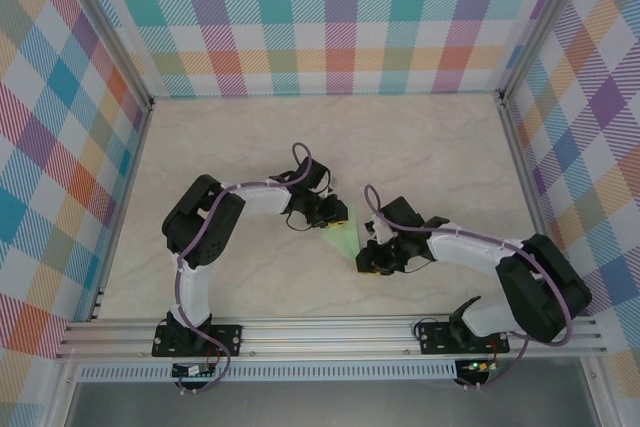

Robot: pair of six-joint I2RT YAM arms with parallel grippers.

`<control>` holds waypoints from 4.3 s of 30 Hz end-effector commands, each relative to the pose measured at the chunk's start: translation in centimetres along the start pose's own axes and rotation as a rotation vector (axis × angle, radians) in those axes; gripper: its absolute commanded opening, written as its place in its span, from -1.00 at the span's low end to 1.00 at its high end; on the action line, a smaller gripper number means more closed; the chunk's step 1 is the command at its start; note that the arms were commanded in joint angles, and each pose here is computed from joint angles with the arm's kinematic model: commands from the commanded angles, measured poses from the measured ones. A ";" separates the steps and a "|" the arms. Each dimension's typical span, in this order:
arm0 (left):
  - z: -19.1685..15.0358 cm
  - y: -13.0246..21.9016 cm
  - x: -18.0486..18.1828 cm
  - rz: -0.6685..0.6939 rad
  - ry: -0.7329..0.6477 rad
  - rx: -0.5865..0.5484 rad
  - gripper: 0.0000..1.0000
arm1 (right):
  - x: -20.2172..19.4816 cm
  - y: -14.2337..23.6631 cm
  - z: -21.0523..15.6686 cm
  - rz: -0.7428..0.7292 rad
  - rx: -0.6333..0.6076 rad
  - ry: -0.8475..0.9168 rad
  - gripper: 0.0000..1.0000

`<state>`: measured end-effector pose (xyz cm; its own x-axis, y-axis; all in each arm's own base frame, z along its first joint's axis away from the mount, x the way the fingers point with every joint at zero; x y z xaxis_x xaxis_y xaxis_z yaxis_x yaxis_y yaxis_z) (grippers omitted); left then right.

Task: Fold a paper plane with a square sheet of paper (fold left side to right side)
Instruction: Fourth fold the wing at the center of the table.

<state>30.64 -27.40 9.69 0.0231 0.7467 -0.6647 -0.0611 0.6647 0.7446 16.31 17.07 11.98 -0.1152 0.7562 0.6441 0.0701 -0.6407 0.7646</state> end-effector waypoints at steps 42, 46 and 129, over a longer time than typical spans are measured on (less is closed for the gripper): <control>8.3 5.1 5.6 -0.032 0.050 -0.156 -0.51 | -4.8 -3.9 -0.3 -0.384 0.101 -0.198 -0.96; 6.5 8.5 3.4 -0.065 -0.022 -0.215 -0.50 | -4.6 -3.8 -0.1 -0.386 0.097 -0.195 -0.96; 0.4 7.1 1.5 -0.225 -0.072 -0.134 -0.08 | 1.7 5.6 1.6 -0.324 -0.411 0.073 0.33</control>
<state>31.61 -20.16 15.37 0.1411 0.6078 -0.7815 -0.2259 0.7883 0.5723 18.54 16.01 16.98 -0.1549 0.8922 0.4243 -0.3315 -0.4515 0.8284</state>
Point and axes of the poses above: each hand's point on the last joint's axis, 136 mm out from that joint toward the fingers, its own y axis back along the fingers, its own x axis along the line the jaws close on, z = x × y, the point moved 10 cm from there along y, back along the fingers
